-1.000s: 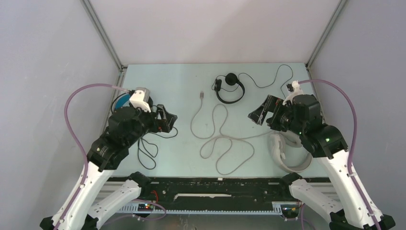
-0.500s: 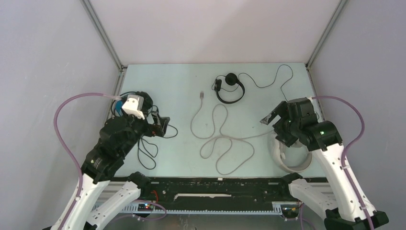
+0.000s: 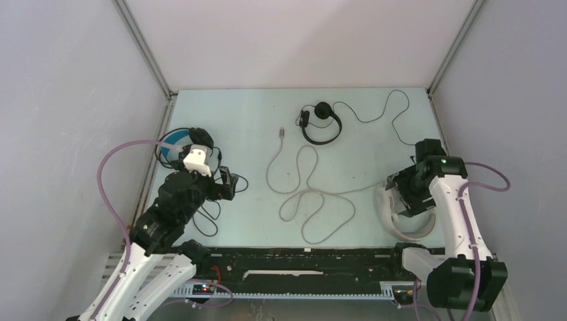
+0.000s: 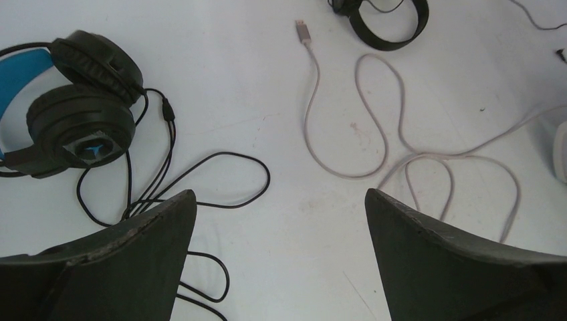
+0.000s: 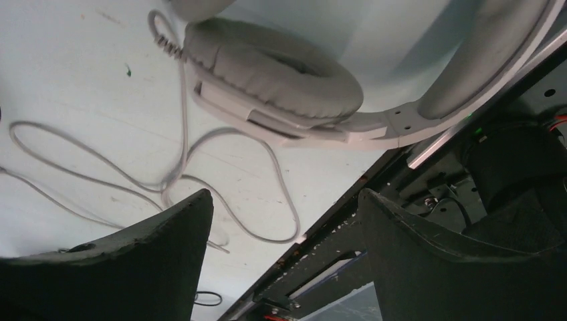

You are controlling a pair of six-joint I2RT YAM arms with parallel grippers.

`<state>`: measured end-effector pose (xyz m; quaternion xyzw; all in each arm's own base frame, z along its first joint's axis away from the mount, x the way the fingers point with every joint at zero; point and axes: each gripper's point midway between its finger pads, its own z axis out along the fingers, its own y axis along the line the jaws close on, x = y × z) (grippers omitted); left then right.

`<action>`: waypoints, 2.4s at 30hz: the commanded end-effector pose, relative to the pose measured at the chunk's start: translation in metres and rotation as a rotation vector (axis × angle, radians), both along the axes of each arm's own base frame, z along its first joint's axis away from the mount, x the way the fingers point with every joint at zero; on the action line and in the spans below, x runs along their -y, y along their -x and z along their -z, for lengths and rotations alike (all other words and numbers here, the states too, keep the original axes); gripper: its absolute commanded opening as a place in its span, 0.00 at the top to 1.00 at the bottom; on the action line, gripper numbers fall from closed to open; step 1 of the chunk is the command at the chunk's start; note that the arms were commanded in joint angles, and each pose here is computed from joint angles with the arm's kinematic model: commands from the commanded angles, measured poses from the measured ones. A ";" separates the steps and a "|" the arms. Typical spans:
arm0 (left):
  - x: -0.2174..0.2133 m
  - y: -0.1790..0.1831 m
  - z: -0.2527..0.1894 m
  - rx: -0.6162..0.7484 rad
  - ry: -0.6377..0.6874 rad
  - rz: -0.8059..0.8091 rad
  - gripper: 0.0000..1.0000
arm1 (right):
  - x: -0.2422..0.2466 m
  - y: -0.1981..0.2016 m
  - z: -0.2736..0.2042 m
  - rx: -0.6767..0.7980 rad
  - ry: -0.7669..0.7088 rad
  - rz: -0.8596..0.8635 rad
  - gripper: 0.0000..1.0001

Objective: Wrap the headphones
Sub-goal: Pick up the headphones from the corner of the board.

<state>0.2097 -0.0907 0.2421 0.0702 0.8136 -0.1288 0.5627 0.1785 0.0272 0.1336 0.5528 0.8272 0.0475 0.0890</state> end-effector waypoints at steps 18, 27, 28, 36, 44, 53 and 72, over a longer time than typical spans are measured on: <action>0.012 -0.010 0.011 -0.026 0.009 0.022 0.02 | 0.115 -0.084 -0.013 0.277 -0.052 0.528 0.00; 0.004 -0.012 0.009 -0.009 -0.003 -0.021 0.02 | 0.104 -0.090 0.012 0.171 -0.156 0.574 0.01; 0.005 -0.012 0.009 -0.006 -0.001 -0.018 0.02 | 0.102 -0.090 0.016 0.149 -0.169 0.579 0.01; 0.008 -0.013 0.011 -0.015 -0.007 0.000 0.02 | 0.088 -0.089 0.049 0.001 -0.181 0.586 0.01; 0.010 -0.013 0.011 -0.016 -0.006 0.011 0.02 | 0.081 -0.102 0.065 -0.008 -0.215 0.471 0.27; 0.019 -0.011 0.011 -0.015 0.010 0.063 0.02 | 0.076 -0.113 0.020 0.222 -0.084 0.175 0.44; 0.029 -0.003 0.007 -0.002 0.044 0.129 0.02 | -0.085 -0.108 -0.158 0.945 -0.124 -0.708 0.52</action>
